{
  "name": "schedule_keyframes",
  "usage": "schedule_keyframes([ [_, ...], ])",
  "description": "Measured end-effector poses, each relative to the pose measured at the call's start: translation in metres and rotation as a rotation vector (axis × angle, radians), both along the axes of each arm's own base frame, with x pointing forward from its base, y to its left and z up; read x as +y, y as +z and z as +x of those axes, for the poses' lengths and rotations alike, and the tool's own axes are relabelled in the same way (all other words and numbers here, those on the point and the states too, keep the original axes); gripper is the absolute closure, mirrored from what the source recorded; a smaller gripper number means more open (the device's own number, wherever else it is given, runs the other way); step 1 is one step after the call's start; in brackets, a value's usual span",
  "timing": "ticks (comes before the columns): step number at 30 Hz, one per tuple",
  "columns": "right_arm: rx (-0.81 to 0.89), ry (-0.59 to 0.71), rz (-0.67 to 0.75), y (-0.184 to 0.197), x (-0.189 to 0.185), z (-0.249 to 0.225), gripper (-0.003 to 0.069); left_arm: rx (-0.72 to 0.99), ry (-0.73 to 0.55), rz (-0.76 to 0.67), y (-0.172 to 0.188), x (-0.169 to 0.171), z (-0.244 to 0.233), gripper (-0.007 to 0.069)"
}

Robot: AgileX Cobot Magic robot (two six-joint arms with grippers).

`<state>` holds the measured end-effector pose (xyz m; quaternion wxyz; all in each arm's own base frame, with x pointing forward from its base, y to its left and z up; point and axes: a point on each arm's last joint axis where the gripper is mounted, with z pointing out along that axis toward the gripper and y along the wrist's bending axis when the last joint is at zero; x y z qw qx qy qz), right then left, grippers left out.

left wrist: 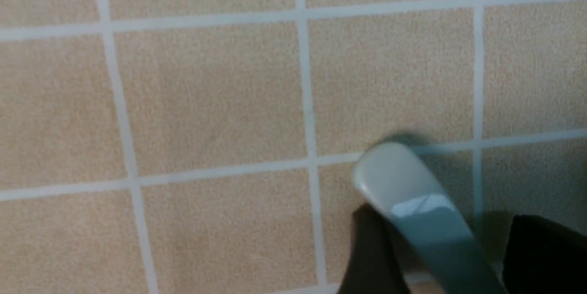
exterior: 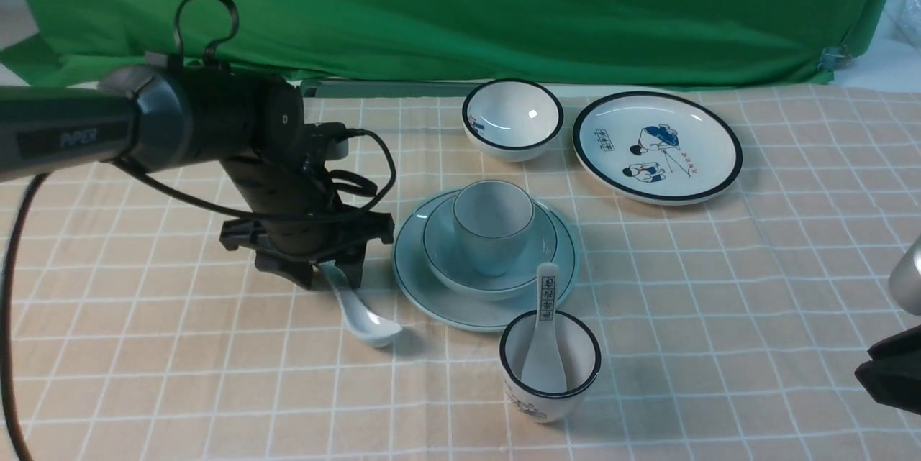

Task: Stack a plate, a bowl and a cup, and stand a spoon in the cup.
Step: Use the left arm to grab a blue soup spoon, then use the left arm to put the blue soup spoon into the blue teacup in the middle

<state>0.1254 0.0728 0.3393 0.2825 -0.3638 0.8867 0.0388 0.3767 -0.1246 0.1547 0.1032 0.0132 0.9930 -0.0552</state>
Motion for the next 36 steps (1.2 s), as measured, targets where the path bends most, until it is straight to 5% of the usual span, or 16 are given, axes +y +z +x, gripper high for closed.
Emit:
schedule_keyframes([
  [5, 0.004, 0.001, -0.003, 0.0, 0.0, 0.0, 0.0515, 0.003, -0.063, 0.031, -0.001, 0.002, -0.001, 0.0517],
  [13, 0.011, 0.001, -0.007, -0.001, 0.0, -0.001, 0.0515, -0.063, -0.128, 0.006, 0.029, 0.001, -0.007, 0.051],
  [20, 0.011, 0.0, -0.006, -0.001, 0.0, -0.001, 0.0511, -0.51, -0.285, -0.087, 0.117, -0.025, -0.036, 0.051],
  [23, 0.012, -0.005, -0.003, -0.001, 0.0, -0.001, 0.0508, -0.884, -0.365, -0.185, 0.144, -0.049, -0.067, 0.051],
  [29, 0.008, -0.03, 0.018, 0.0, 0.0, 0.0, 0.0505, -1.335, -0.364, -0.316, 0.13, -0.068, -0.085, 0.051],
  [36, 0.014, -0.053, 0.032, 0.0, 0.0, 0.0, 0.0503, -1.403, -0.448, -0.453, 0.092, -0.089, -0.066, 0.051],
])
